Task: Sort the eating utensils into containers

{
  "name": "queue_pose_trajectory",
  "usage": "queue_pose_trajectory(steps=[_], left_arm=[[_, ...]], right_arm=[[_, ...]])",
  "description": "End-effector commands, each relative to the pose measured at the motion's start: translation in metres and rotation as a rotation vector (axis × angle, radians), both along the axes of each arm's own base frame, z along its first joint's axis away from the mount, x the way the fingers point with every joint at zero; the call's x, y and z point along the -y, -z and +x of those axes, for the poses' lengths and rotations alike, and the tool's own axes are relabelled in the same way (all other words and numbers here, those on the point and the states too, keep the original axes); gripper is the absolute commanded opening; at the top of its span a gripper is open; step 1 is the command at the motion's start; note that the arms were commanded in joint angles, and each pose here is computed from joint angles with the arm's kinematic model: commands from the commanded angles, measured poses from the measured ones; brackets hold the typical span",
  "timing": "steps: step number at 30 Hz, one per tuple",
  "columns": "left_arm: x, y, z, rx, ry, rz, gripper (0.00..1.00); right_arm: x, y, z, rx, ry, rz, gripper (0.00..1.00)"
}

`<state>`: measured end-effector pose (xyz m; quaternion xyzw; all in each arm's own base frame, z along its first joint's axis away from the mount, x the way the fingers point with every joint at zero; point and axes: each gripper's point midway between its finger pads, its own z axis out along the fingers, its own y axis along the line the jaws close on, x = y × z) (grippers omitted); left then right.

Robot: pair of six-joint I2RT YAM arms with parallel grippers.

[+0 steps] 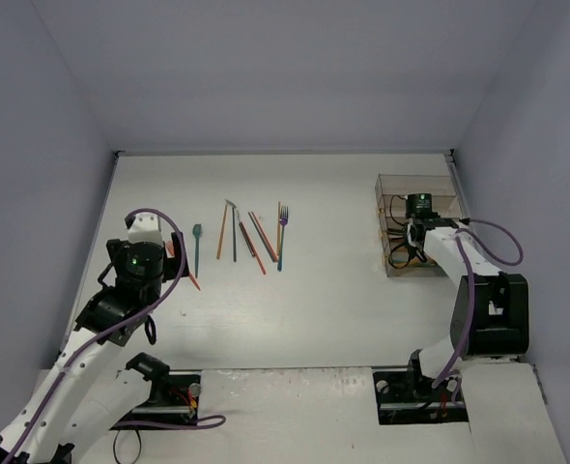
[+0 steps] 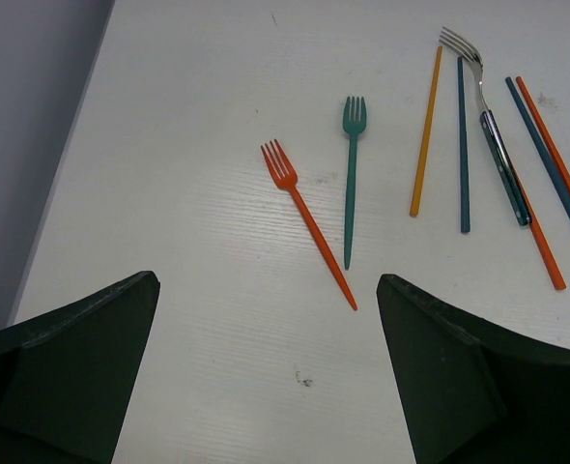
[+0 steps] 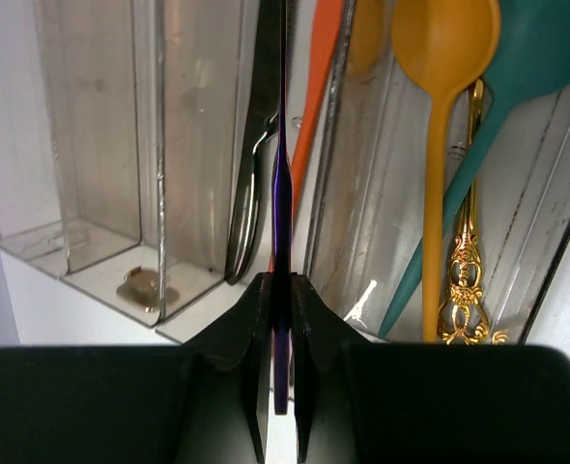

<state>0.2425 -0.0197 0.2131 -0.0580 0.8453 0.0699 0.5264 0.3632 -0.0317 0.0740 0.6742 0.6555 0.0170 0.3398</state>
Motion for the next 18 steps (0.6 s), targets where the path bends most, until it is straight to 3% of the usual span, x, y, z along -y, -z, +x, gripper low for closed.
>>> queue_pose_trajectory(steps=[1,7,18], left_arm=[[0.001,-0.010,0.007,0.033,-0.002,-0.007,0.95],[0.001,-0.009,0.008,0.029,0.000,0.002,0.95],[0.001,-0.007,0.010,0.024,-0.001,0.012,0.95]], right_arm=[[0.017,-0.021,0.023,0.111,0.143,-0.019,0.00],[0.018,-0.016,0.032,0.105,0.162,-0.020,0.00],[0.018,-0.018,0.035,0.105,0.154,-0.025,0.28]])
